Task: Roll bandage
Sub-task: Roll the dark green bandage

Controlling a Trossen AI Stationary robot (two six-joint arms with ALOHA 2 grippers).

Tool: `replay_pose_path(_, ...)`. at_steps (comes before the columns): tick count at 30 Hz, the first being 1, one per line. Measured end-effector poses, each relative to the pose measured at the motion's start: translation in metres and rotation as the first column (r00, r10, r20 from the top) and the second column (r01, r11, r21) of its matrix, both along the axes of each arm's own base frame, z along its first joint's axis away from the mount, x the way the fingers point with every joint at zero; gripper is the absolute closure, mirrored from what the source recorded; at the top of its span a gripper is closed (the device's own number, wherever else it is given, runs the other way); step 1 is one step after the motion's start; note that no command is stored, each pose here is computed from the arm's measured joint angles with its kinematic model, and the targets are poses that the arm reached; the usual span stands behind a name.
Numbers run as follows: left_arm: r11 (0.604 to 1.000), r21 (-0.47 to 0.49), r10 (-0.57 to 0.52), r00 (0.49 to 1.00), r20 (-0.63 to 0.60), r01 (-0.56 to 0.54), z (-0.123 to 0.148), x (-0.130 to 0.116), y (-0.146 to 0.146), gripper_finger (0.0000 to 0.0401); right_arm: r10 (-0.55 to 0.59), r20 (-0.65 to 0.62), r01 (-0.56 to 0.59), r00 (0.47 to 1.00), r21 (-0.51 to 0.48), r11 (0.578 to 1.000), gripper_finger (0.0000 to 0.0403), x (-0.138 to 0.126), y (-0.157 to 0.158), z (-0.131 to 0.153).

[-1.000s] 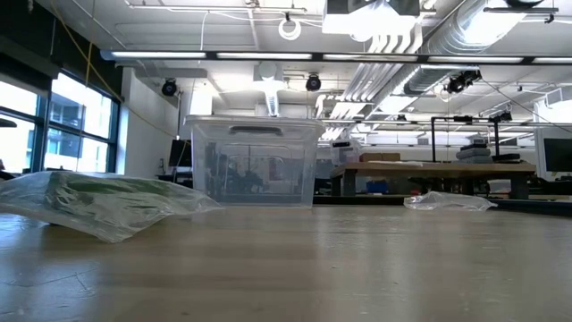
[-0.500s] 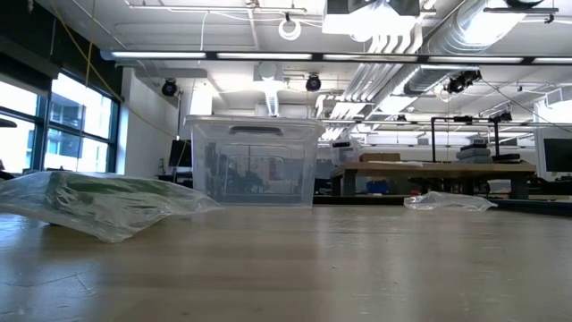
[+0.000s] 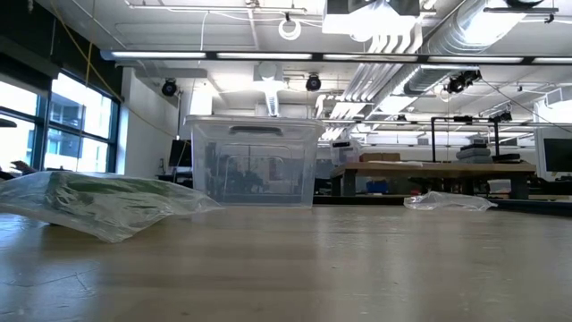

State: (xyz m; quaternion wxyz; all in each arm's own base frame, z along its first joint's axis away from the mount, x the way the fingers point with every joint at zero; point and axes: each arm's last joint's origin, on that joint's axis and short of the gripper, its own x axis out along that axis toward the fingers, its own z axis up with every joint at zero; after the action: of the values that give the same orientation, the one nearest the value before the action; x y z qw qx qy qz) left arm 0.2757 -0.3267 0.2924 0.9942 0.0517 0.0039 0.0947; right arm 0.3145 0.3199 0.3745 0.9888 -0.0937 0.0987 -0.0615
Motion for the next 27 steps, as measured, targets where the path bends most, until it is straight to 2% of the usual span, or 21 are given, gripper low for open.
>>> replay_pose_path(2, 1.000, -0.024, -0.018, 1.000, 0.000, 0.018, -0.002, 0.002, 0.000, 0.0396, -0.085, 0.020, 0.085, 0.996, -0.042, 0.995, 0.0215, -0.001, -0.004, 0.002)
replay_pose_path(5, 0.992, -0.120, -0.030, 0.999, 0.026, 0.033, 0.001, 0.003, 0.001, 0.0396, -0.193, 0.039, 0.196, 0.980, -0.144, 0.970, 0.0215, -0.002, -0.007, 0.002)
replay_pose_path(10, 0.980, -0.195, -0.020, 0.999, 0.037, 0.027, 0.000, 0.003, 0.002, 0.0396, -0.183, 0.018, 0.180, 0.983, -0.316, 0.932, 0.0215, -0.008, -0.003, 0.003)
replay_pose_path(14, 0.967, -0.253, -0.003, 0.999, 0.048, 0.015, 0.000, 0.003, 0.002, 0.0396, -0.191, 0.019, 0.182, 0.981, -0.407, 0.895, 0.0215, -0.021, 0.004, 0.007)
replay_pose_path(17, 0.952, -0.305, 0.003, 0.998, 0.056, 0.014, 0.000, 0.005, 0.003, 0.0396, -0.090, 0.003, 0.083, 0.996, -0.428, 0.900, 0.0215, -0.035, 0.009, 0.018)
replay_pose_path(19, 0.941, -0.337, 0.007, 0.998, 0.059, 0.013, -0.001, 0.005, 0.004, 0.0396, 0.074, -0.029, -0.080, 0.997, -0.410, 0.909, 0.0215, -0.043, 0.014, 0.023)
replay_pose_path(22, 0.924, -0.382, 0.019, 0.999, 0.045, 0.000, -0.005, 0.009, 0.007, 0.0396, 0.312, -0.095, -0.325, 0.945, -0.335, 0.884, 0.0215, -0.045, 0.018, 0.022)
replay_pose_path(24, 0.909, -0.418, 0.008, 1.000, 0.029, 0.005, -0.008, 0.013, 0.010, 0.0396, 0.333, -0.139, -0.360, 0.933, -0.307, 0.881, 0.0215, -0.039, 0.013, 0.016)
replay_pose_path(27, 0.880, -0.475, -0.009, 1.000, -0.019, -0.001, -0.017, 0.021, 0.018, 0.0396, 0.277, -0.226, -0.336, 0.934, -0.290, 0.896, 0.0215, -0.021, 0.002, -0.001)
